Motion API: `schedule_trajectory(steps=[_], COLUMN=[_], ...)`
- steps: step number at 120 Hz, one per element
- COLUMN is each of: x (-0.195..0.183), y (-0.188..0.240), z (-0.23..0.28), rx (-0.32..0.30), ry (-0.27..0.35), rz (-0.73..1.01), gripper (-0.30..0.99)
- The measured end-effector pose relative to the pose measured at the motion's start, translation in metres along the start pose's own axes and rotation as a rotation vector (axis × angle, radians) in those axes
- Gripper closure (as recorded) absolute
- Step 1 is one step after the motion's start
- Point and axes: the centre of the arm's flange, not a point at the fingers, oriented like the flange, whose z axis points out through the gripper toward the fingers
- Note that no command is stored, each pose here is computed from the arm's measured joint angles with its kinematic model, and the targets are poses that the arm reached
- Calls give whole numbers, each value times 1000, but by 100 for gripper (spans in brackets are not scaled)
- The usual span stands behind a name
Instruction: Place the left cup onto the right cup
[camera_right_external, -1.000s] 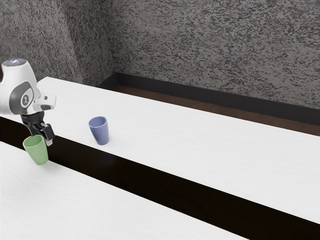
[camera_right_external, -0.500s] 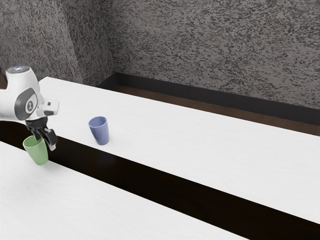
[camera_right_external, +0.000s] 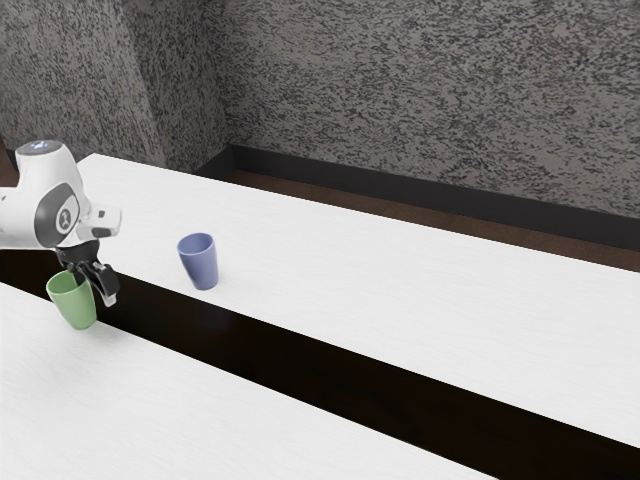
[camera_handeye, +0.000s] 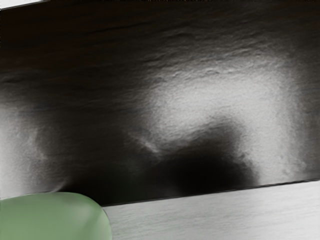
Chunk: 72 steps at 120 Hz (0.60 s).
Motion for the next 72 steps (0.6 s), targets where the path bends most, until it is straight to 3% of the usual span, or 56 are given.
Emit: schedule_trajectory(steps=[72], x=[-12], y=[-20], z=[6], rx=[7], ry=[3], rz=[-29], gripper=[0])
